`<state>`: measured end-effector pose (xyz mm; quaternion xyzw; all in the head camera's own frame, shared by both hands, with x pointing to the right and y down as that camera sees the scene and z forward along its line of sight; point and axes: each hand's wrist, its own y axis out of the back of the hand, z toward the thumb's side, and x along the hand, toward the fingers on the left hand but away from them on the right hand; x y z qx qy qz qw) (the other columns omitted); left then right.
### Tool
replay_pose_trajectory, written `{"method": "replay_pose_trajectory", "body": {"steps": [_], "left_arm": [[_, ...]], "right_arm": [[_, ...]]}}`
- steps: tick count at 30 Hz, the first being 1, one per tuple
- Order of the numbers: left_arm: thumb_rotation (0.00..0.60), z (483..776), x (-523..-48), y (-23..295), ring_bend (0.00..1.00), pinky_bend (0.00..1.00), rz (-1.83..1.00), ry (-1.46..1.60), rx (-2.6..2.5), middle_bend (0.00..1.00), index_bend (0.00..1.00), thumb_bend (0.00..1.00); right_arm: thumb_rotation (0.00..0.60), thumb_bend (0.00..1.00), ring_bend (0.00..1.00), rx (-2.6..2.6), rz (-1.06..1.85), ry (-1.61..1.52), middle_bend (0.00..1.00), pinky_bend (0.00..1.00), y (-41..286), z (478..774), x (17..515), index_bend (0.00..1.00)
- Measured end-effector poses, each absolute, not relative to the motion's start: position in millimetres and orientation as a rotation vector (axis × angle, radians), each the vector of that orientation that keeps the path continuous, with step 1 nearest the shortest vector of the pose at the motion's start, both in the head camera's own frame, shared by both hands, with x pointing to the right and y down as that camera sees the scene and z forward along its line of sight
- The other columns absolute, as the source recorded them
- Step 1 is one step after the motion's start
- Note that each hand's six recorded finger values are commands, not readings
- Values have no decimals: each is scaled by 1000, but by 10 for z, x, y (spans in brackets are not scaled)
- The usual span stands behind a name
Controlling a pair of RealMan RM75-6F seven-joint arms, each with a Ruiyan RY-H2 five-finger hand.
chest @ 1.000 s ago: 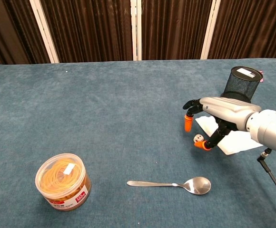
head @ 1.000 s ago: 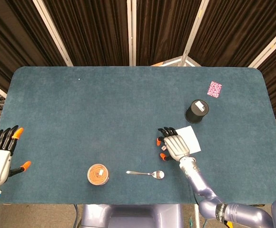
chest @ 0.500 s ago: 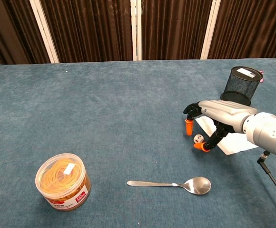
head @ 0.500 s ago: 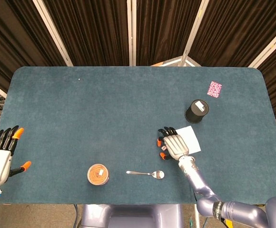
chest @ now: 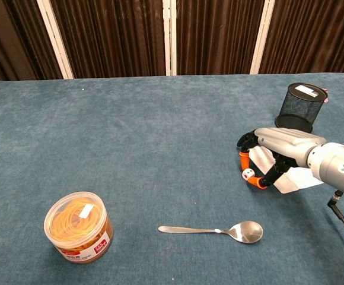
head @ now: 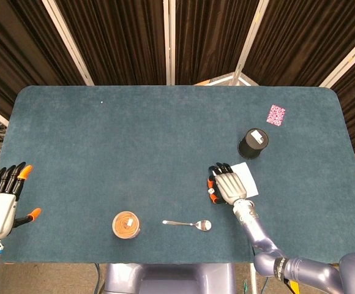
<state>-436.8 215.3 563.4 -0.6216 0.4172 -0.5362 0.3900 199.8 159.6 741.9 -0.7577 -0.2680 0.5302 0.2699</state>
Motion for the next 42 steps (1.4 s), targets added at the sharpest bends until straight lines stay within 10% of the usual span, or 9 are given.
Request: {"method": "replay_pose_trajectory", "body": {"steps": [18, 29, 42], "left_arm": [[600, 5617, -4368, 2148, 0, 0, -1355, 1068, -1580, 0, 0, 0], [600, 5600, -4373, 2142, 0, 0, -1348, 1076, -1582, 0, 0, 0], [600, 5545, -4326, 2189, 0, 0, -1321, 1069, -1586, 0, 0, 0]], "right_arm": [[600, 370, 0, -2022, 1257, -808, 192, 0, 1383, 6932, 1793, 590], [600, 289, 0, -1855, 1136, -931, 58, 0, 915, 6243, 1782, 318], [600, 282, 0, -1819, 1235, -979, 24, 0, 1345, 6108, 2331, 292]]}}
